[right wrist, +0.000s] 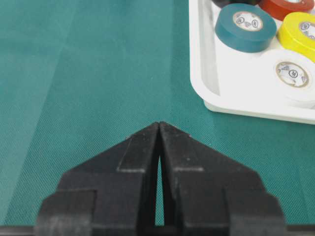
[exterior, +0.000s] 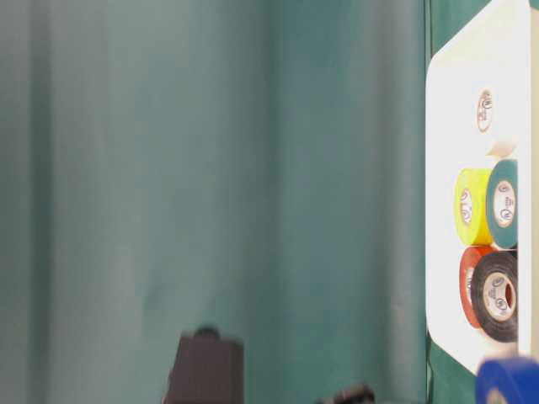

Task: Put the tape into the white case with the left arm.
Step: 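Lower the left gripper into the blue roll's core and grasp it, then carry the blue roll into the tray's lower right, release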

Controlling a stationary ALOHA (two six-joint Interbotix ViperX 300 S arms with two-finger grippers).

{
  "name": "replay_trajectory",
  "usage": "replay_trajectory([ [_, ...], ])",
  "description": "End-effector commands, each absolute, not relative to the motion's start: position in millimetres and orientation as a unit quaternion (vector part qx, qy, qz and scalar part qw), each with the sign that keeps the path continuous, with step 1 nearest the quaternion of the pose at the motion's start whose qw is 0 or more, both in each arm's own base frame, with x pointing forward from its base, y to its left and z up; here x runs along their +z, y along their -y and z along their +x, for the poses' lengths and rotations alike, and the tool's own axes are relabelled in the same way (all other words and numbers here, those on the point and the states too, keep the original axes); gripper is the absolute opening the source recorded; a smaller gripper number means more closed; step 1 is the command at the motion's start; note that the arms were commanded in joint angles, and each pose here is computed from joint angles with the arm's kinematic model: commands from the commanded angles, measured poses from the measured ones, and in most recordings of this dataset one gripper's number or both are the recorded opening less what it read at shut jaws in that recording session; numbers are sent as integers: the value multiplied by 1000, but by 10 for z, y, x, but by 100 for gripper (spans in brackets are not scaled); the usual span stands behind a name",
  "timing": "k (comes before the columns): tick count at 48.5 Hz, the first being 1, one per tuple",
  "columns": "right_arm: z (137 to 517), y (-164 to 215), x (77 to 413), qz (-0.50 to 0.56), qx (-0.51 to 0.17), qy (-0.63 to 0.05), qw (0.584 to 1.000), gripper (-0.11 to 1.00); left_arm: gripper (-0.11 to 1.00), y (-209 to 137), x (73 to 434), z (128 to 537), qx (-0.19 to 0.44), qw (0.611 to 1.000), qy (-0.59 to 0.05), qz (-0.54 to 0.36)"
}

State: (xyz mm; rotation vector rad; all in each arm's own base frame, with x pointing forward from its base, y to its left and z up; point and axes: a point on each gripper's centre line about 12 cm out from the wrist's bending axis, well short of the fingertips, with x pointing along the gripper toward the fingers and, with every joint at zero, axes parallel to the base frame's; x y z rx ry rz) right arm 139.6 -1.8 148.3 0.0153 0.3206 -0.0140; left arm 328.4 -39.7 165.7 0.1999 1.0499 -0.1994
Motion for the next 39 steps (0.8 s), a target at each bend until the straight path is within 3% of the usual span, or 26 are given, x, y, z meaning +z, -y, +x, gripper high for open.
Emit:
replay_trajectory([
  [1,1416,20,1520,8,-8,-154,988,-9,27,282,1766,3453,-79,868,-481,91],
  [24,1417,20,1521,8,-7,-153,988,-9,27,-187,1883,4026,-75,872,-455,166],
  [39,1410,19,1509,8,-7,-149,989,-9,27,-538,1851,4398,-47,876,-451,163],
])
